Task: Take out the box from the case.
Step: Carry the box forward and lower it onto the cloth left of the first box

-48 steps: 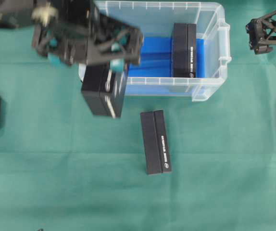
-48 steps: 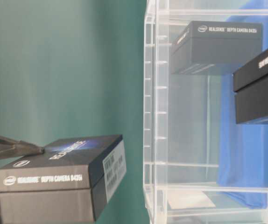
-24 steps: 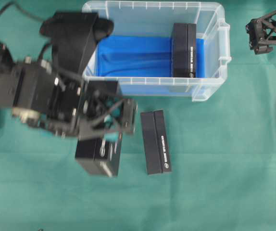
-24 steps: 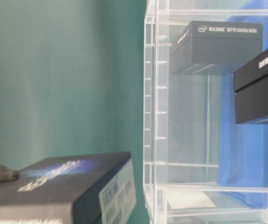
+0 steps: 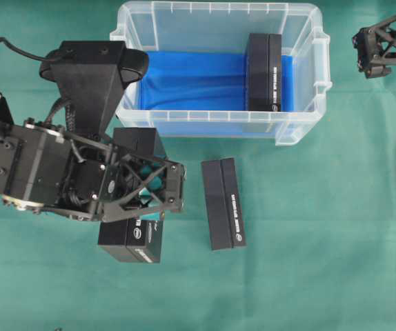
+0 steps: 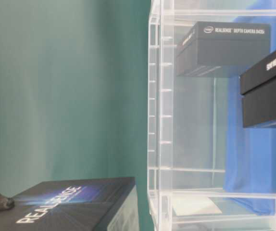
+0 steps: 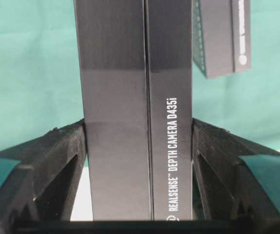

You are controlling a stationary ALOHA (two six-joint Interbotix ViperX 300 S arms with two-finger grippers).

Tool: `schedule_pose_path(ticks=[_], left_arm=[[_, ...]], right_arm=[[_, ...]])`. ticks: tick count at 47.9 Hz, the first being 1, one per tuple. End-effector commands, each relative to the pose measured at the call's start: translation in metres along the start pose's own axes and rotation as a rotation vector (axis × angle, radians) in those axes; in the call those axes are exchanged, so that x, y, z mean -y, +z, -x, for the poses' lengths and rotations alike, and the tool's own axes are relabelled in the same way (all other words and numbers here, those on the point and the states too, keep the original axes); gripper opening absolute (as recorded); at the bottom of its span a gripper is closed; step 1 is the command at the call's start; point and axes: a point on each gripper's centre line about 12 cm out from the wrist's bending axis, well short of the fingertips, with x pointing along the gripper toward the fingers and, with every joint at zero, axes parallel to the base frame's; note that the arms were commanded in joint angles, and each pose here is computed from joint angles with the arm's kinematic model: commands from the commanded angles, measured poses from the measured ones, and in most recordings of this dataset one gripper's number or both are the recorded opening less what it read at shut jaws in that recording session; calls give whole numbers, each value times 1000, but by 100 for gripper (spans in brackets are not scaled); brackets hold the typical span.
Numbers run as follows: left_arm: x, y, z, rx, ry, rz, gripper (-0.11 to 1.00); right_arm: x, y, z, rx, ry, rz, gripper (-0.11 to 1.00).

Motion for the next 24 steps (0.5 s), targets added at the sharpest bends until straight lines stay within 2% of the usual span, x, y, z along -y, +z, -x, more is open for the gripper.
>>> schedule_pose_path(ticks=[1, 10, 17, 24], left_arm=[[-5, 4, 16, 2, -41, 7, 62], [-10, 3, 0, 10, -3, -1, 62], [-18, 1, -28, 18, 31, -10, 62], [-24, 1, -59, 40, 17, -17, 62]], right_arm=[[0, 0, 6, 11, 19, 1, 92], [0, 0, 6, 11, 19, 1, 92], [0, 0, 6, 11, 20, 1, 92], [0, 0, 6, 10, 18, 1, 92]])
